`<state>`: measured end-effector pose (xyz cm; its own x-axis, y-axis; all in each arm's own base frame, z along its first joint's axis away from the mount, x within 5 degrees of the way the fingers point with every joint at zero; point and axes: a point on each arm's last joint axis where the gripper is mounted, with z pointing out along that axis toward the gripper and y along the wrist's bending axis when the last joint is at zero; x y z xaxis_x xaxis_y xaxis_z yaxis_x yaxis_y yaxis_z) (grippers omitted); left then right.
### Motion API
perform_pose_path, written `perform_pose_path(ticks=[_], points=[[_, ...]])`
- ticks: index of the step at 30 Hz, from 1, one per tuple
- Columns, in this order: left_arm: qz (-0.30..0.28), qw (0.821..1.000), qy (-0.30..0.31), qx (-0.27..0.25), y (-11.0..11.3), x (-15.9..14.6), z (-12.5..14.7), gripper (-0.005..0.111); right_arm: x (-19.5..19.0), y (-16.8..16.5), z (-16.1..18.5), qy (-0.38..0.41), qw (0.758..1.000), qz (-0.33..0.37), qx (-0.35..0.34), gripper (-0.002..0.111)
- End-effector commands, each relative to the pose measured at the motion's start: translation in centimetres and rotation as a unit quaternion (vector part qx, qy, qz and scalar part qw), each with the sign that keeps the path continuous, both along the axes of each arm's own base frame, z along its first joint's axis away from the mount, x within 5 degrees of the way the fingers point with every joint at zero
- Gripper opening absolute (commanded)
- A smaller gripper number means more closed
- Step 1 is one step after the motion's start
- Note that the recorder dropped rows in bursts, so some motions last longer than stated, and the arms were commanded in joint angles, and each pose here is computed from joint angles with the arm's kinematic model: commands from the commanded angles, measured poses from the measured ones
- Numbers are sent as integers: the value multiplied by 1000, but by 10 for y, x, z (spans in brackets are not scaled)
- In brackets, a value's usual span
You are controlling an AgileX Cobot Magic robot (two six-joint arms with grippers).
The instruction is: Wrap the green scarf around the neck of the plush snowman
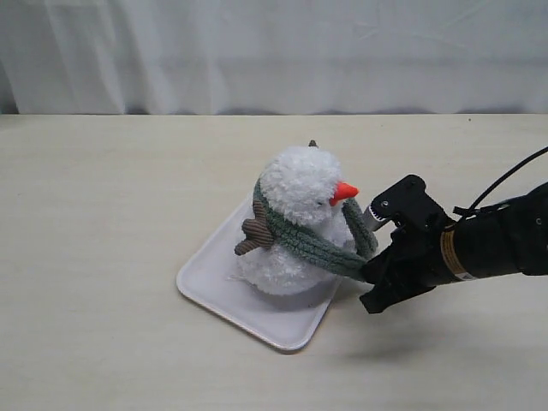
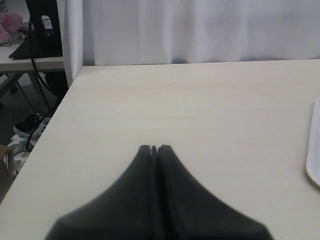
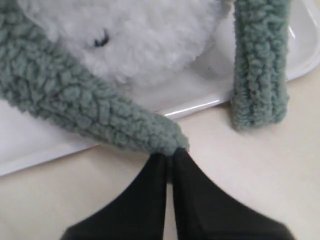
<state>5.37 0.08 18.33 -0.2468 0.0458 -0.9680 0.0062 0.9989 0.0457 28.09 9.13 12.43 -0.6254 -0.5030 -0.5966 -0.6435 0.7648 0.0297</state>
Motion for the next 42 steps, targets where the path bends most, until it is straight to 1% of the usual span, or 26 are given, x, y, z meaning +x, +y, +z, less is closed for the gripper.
perform_pose_path(ticks=[1,5,10,12,17,19,22,26,32,34,38,40,41,42], points=[[-1,1000,-7,-2,0,0,1,0,0,0,12,-20,1000,2,4,4],[-1,1000,-7,-2,0,0,1,0,2,-4,16,-35,999,-8,-13,4],[-1,1000,-7,-2,0,0,1,0,1,-3,16,-34,999,-6,-10,6],[-1,1000,-7,-2,0,0,1,0,1,-3,16,-34,999,-6,-10,13],[-1,1000,-7,-2,0,0,1,0,1,-3,16,-31,999,-15,-7,37],[-1,1000,-7,-2,0,0,1,0,1,-4,18,-30,999,-26,-2,43],[-1,1000,-7,-2,0,0,1,0,1,-4,26,-38,999,-37,6,43],[-1,1000,-7,-2,0,0,1,0,-2,-5,47,-66,996,-52,25,43],[-1,1000,-7,-2,0,0,1,0,-14,-4,90,-118,988,-63,76,43],[-1,1000,-7,-2,0,0,1,0,-20,-4,107,-134,984,-66,102,43],[-1,1000,-7,-2,0,0,1,0,-40,1,138,-153,974,-44,164,43],[-1,1000,-7,-2,0,0,1,0,-52,1,154,-170,968,-30,182,43],[-1,1000,-7,-2,0,0,1,0,-57,0,160,-177,967,-26,184,41],[-1,1000,-7,-2,0,0,1,0,-65,-1,169,-185,964,-25,191,36]])
